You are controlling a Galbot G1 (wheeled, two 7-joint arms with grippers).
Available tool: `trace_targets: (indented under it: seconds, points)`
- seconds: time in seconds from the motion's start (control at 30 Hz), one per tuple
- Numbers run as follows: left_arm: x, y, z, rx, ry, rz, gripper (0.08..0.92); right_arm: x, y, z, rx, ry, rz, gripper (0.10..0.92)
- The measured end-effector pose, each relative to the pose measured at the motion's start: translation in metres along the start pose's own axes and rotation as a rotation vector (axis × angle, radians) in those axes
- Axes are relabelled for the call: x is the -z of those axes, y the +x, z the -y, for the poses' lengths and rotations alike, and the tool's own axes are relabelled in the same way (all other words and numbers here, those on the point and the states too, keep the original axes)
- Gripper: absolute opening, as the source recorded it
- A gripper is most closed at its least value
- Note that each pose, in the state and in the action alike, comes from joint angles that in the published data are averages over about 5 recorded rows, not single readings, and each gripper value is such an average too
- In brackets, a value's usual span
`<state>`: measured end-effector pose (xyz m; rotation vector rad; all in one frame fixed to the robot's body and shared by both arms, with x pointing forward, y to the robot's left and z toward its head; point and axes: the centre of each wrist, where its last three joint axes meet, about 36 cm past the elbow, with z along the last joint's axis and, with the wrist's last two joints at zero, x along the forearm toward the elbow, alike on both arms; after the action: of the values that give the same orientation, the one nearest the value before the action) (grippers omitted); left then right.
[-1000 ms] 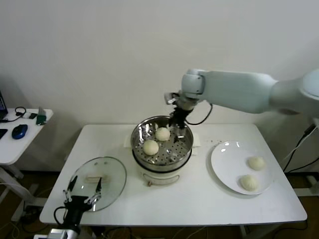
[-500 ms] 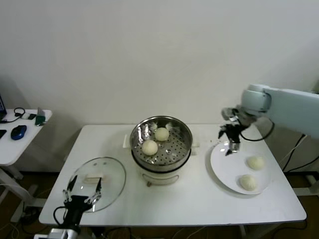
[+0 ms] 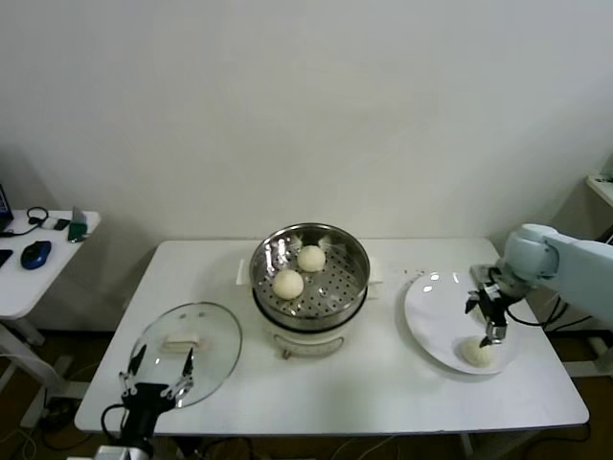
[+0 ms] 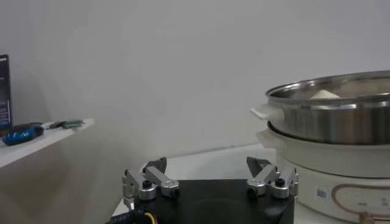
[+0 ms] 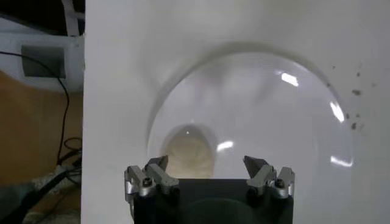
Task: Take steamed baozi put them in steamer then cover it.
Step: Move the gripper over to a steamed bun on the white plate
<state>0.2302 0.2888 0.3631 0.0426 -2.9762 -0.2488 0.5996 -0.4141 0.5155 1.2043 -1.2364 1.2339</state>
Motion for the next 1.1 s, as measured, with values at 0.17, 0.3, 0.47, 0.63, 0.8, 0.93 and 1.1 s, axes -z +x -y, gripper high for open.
trace_targets:
  seconds: [0.17, 0.3, 0.47, 0.63, 0.8, 0.93, 1.1]
  points:
    - [-0.002, 0.000, -0.001, 0.006, -0.001, -0.005, 0.823, -0.009, -0.019, -0.003, 0.012, -0.011, -0.020, 0.823]
    - [-0.005, 0.000, -0.001, 0.008, 0.001, -0.012, 0.823, -0.012, -0.030, -0.004, 0.018, -0.016, -0.029, 0.823]
    - [-0.007, 0.000, 0.001, 0.007, 0.003, -0.016, 0.823, -0.012, -0.041, -0.002, 0.032, -0.016, -0.037, 0.823]
    - [-0.008, 0.000, 0.001, 0.008, 0.002, -0.020, 0.823, -0.010, -0.048, 0.000, 0.047, -0.012, -0.042, 0.823]
    - [-0.010, 0.002, 0.001, 0.009, 0.002, -0.027, 0.823, -0.006, -0.053, 0.003, 0.059, -0.007, -0.045, 0.808]
    - [-0.010, 0.003, 0.001, 0.010, 0.002, -0.030, 0.823, -0.004, -0.056, 0.004, 0.070, -0.003, -0.048, 0.779]
    - [-0.011, 0.003, 0.001, 0.010, 0.001, -0.032, 0.823, 0.000, -0.060, 0.006, 0.083, 0.003, -0.051, 0.737]
